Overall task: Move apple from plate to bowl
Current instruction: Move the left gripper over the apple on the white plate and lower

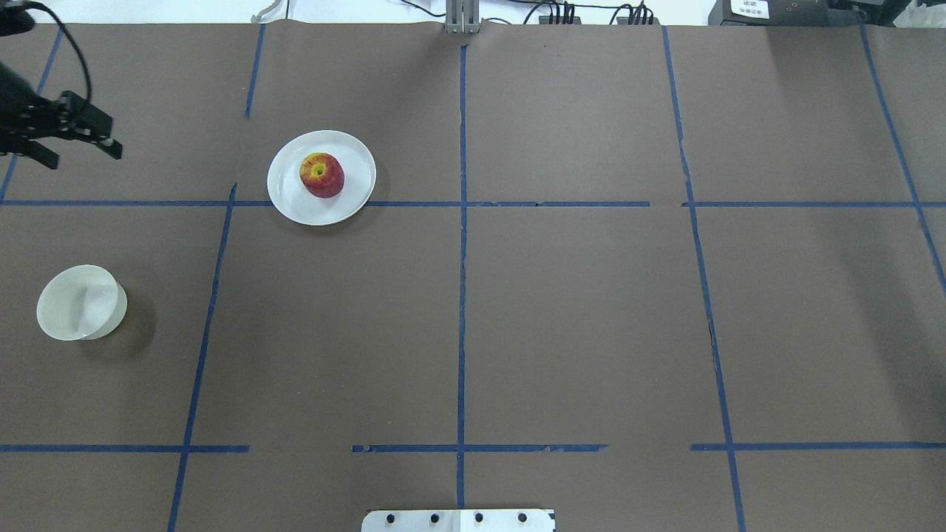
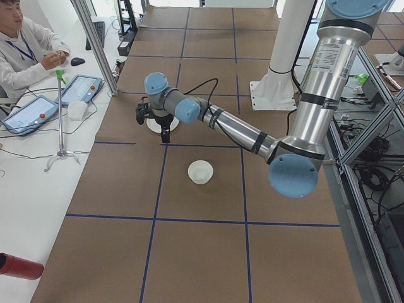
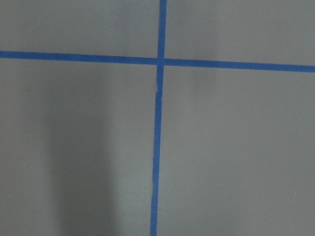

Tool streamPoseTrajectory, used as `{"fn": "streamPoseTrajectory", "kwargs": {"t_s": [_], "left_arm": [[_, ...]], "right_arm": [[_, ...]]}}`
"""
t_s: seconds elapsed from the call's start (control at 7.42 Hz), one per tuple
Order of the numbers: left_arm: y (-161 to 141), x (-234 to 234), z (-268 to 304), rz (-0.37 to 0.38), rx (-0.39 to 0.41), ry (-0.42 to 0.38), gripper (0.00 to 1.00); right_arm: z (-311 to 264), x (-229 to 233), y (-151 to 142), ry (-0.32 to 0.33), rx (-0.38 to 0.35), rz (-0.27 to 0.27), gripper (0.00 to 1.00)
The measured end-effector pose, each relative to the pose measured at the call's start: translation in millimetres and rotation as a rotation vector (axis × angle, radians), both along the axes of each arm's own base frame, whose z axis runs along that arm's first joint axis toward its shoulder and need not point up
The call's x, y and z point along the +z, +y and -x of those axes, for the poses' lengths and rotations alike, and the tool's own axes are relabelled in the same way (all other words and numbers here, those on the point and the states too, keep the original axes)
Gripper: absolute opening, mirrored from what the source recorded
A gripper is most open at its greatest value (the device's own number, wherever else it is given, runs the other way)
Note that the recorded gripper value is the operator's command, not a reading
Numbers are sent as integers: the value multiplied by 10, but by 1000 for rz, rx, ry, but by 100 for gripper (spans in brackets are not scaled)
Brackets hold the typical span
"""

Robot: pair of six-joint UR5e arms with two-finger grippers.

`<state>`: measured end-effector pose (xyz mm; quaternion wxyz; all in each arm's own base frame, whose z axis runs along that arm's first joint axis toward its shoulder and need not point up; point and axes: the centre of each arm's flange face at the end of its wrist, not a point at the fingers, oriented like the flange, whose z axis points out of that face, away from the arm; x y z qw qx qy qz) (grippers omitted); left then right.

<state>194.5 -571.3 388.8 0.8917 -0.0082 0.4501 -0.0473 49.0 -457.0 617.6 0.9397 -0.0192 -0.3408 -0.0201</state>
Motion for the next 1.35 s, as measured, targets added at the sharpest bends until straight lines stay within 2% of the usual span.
{"fn": "streamPoseTrajectory", "kwargs": {"t_s": [0.27, 0.54, 1.08, 1.35], "left_arm": [[-355, -313, -916, 82, -21, 8, 100], [-614, -340, -1638, 132, -98, 25, 100], [-870, -469, -2260, 137, -129, 33, 100], [-835, -482, -2432, 133, -126, 38, 100]], "right_arm": [[0, -1, 0, 0, 0, 0, 100], [0, -4, 0, 0, 0, -1, 100], [0, -5, -1, 0, 0, -2, 100], [0, -5, 0, 0, 0, -1, 100]]}}
